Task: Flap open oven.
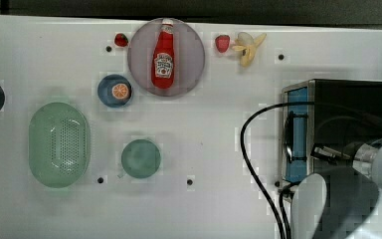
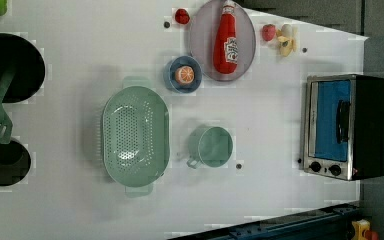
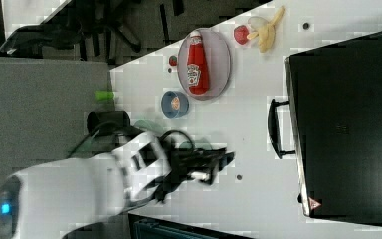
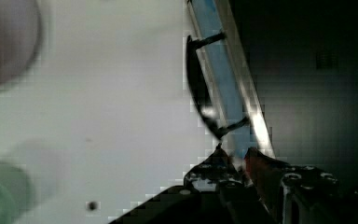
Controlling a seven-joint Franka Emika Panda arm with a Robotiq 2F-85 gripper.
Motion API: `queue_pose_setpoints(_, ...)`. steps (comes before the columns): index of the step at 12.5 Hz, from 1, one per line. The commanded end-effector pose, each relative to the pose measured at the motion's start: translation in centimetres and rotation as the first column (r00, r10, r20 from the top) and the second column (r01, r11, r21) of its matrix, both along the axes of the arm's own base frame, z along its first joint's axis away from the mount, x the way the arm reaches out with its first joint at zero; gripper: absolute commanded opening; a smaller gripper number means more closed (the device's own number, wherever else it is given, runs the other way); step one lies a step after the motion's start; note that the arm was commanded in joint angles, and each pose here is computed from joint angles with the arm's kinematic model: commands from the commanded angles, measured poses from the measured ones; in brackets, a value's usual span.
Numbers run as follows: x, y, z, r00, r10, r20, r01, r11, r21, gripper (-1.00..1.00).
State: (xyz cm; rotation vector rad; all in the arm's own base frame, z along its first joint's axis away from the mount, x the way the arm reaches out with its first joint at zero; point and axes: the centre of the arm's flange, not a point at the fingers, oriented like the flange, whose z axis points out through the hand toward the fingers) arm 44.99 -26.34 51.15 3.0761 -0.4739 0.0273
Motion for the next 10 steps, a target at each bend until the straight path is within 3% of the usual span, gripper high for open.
queue_pose_setpoints(1,1.5,0.4,-4.7,0.968,0.253,-0.002,-0.253,0.967,-0.034,-0.65)
queue_pose_setpoints(10,2.1,0.1,-16.7,0.962,0.275,0.005,-0.272,0.954,-0.130,-0.65)
